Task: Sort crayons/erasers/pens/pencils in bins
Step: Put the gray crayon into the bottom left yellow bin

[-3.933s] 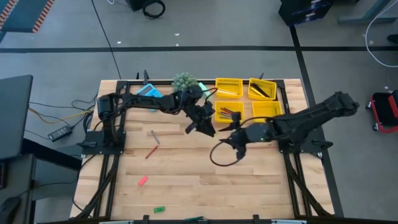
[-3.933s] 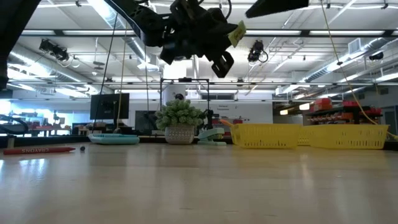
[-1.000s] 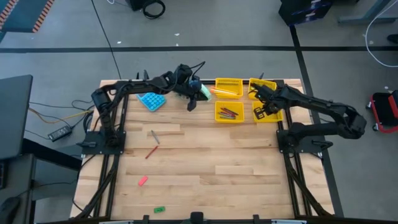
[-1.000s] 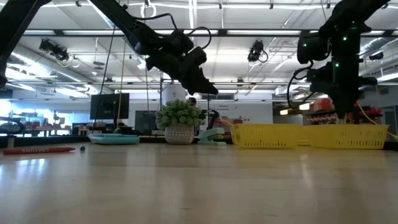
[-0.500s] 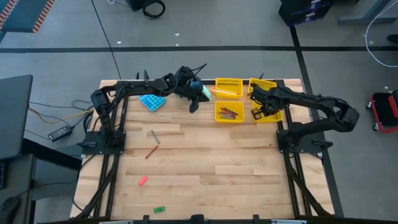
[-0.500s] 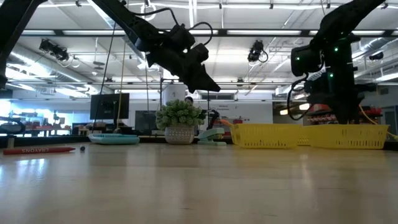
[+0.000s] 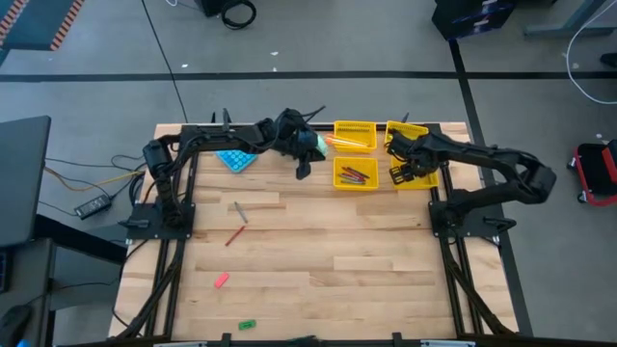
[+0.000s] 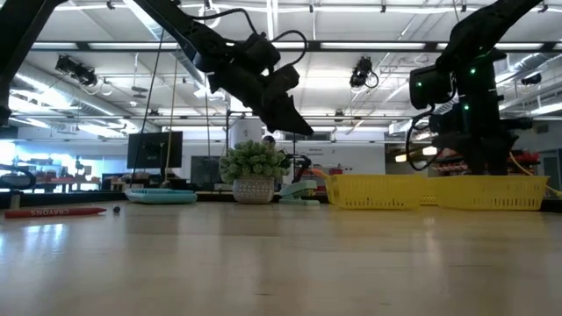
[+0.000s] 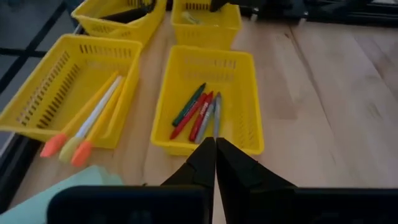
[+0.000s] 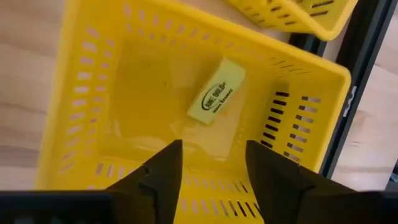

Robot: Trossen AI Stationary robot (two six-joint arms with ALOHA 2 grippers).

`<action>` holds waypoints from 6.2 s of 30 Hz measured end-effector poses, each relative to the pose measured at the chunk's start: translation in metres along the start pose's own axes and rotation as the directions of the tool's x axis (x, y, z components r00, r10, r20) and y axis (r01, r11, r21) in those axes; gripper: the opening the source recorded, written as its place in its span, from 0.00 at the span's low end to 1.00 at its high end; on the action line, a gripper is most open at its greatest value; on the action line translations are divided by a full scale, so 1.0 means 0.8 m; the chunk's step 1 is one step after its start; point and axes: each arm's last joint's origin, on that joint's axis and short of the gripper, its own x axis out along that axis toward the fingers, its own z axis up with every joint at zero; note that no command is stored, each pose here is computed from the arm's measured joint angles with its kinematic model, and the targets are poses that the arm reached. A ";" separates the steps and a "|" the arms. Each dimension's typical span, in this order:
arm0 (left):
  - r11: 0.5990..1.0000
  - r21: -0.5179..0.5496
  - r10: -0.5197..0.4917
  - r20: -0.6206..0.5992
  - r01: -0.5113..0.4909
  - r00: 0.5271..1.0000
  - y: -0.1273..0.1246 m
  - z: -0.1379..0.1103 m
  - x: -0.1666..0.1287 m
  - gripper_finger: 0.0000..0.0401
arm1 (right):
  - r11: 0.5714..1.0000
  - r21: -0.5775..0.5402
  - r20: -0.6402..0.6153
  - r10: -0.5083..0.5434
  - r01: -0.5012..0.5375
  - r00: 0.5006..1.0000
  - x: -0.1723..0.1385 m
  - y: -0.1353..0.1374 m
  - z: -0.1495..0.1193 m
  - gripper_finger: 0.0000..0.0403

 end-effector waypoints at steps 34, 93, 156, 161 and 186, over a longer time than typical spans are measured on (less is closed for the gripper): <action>0.902 0.430 0.233 -0.547 0.031 0.804 -0.047 -0.040 -0.022 0.17 | 0.785 -0.619 0.694 0.554 -0.013 0.460 -0.125 0.153 -0.012 0.46; 0.587 0.617 0.193 -0.735 0.524 0.650 -0.184 -0.155 -0.147 0.38 | 0.383 -0.920 0.298 0.824 -0.085 0.482 -0.095 0.162 -0.051 0.46; 0.595 0.544 0.089 -0.776 0.592 0.624 -0.174 -0.157 -0.088 0.10 | 0.395 -0.911 0.272 0.793 -0.120 0.545 -0.087 0.159 -0.055 0.46; 0.632 0.577 0.096 -0.721 0.518 0.687 -0.173 -0.123 -0.084 0.07 | 0.444 -0.888 0.309 0.763 -0.114 0.568 -0.092 0.146 -0.056 0.46; 0.756 0.654 0.037 -0.007 -0.024 0.999 -0.158 0.034 0.019 0.11 | 0.726 -0.620 0.496 0.655 -0.296 0.570 -0.136 0.017 -0.082 0.46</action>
